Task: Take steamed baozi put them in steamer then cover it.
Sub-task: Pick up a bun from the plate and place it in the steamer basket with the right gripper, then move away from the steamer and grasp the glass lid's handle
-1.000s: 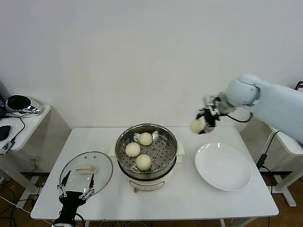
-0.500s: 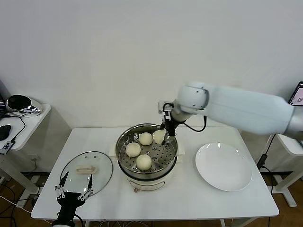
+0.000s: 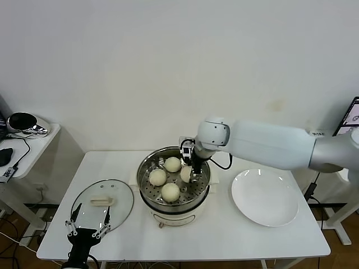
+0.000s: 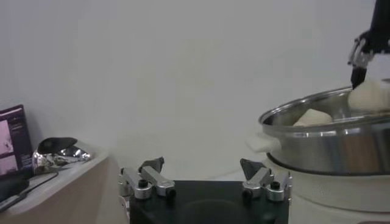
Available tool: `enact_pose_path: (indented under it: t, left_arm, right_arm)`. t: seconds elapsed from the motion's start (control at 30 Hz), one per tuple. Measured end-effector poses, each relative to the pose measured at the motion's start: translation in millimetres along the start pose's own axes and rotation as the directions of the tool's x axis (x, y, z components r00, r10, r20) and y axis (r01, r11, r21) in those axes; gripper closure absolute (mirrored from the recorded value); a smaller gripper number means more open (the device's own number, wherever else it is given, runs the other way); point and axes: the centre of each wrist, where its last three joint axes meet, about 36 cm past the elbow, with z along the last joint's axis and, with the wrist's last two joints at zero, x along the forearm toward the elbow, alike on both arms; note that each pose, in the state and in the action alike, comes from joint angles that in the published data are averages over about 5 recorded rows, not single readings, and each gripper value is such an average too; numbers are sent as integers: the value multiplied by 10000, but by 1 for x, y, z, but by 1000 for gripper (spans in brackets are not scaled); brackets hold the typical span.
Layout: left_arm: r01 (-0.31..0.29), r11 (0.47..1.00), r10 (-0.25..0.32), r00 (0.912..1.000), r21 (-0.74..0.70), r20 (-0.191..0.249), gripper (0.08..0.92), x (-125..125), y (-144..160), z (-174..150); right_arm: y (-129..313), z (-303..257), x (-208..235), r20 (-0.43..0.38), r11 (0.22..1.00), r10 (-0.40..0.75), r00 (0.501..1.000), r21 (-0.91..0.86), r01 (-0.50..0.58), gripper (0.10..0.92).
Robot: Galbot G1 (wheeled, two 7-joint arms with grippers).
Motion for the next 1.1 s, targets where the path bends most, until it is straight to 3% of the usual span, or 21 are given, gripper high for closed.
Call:
enact_pose_path:
  t: [0.3,0.57,0.7,0.9,1.1]
  left_arm:
    - [6,10000,-6,10000,1,14,177,0,0,0]
    - [9,10000,-9,10000,-24,16,177,0,1,-1]
    - [-5,10000,5,10000,-46,14,177,-1,1,-1]
    - [-20,10000,20,10000,-33,37,177,-4,1,-1]
    - [-25,10000,24,10000,-34,-21,177,-5,1,0]
  right_arm:
    - [-1,0,-12,-133,9999,83,9999,-132,-85,368]
    - [-3,3,1,112,9995,159,9998,-275,-156,219]
    - [-4,9,18,364,9987,304,9989,-422,-289,201]
    - [4,29,40,1098,9945,617,9920,-905,-519,200]
    - [28,65,49,2600,9758,1710,9504,-1781,-1268,200]
